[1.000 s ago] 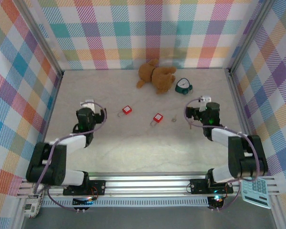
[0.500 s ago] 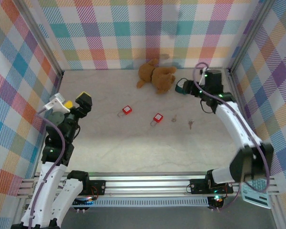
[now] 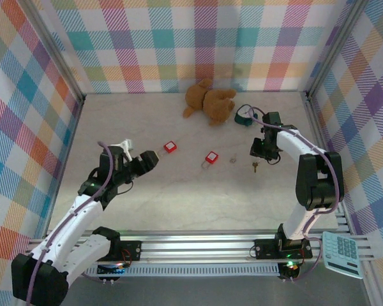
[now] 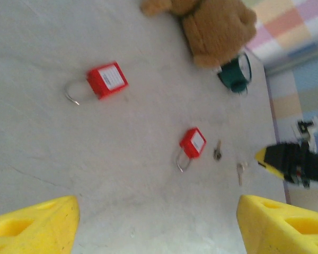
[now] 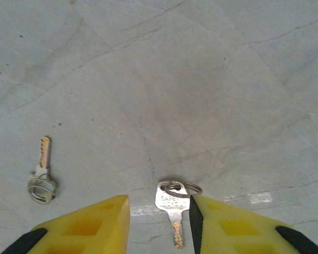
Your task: Unlock with the key
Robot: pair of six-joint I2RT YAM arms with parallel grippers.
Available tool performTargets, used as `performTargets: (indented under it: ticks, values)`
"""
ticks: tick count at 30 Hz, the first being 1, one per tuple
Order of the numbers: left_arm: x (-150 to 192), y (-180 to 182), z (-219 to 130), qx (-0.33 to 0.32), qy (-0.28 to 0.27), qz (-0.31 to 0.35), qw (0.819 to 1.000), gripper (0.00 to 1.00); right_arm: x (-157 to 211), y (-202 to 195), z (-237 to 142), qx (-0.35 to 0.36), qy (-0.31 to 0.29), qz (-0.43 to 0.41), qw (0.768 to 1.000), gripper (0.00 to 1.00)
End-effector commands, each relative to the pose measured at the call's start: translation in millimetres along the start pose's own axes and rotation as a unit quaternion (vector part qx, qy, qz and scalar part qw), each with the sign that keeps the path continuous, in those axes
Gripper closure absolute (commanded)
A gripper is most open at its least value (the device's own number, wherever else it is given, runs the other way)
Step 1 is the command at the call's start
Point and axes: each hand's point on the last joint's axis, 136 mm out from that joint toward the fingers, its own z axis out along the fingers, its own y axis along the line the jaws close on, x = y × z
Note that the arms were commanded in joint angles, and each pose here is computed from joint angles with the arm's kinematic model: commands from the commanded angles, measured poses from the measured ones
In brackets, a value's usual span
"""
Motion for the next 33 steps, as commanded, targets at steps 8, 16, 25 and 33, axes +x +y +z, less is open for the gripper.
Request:
performTargets:
  ticks: [8,16,25,33]
  values:
    - [24,-40,19,0.054,0.047,0.031,0.997,0.22,12,-9,9,0.004,0.032,-0.009,0.999,0.61]
    - [27,-42,17,0.058,0.052,0.034,0.996,0.22,15,-11,15,0.006,0.046,-0.009,0.999,0.6]
    - [29,-43,16,0.06,0.056,0.034,0.996,0.22,16,-16,26,0.015,0.06,-0.008,0.998,0.62]
    - [30,-44,14,0.061,0.056,0.035,0.996,0.23,12,-19,24,0.024,0.05,-0.007,0.998,0.7]
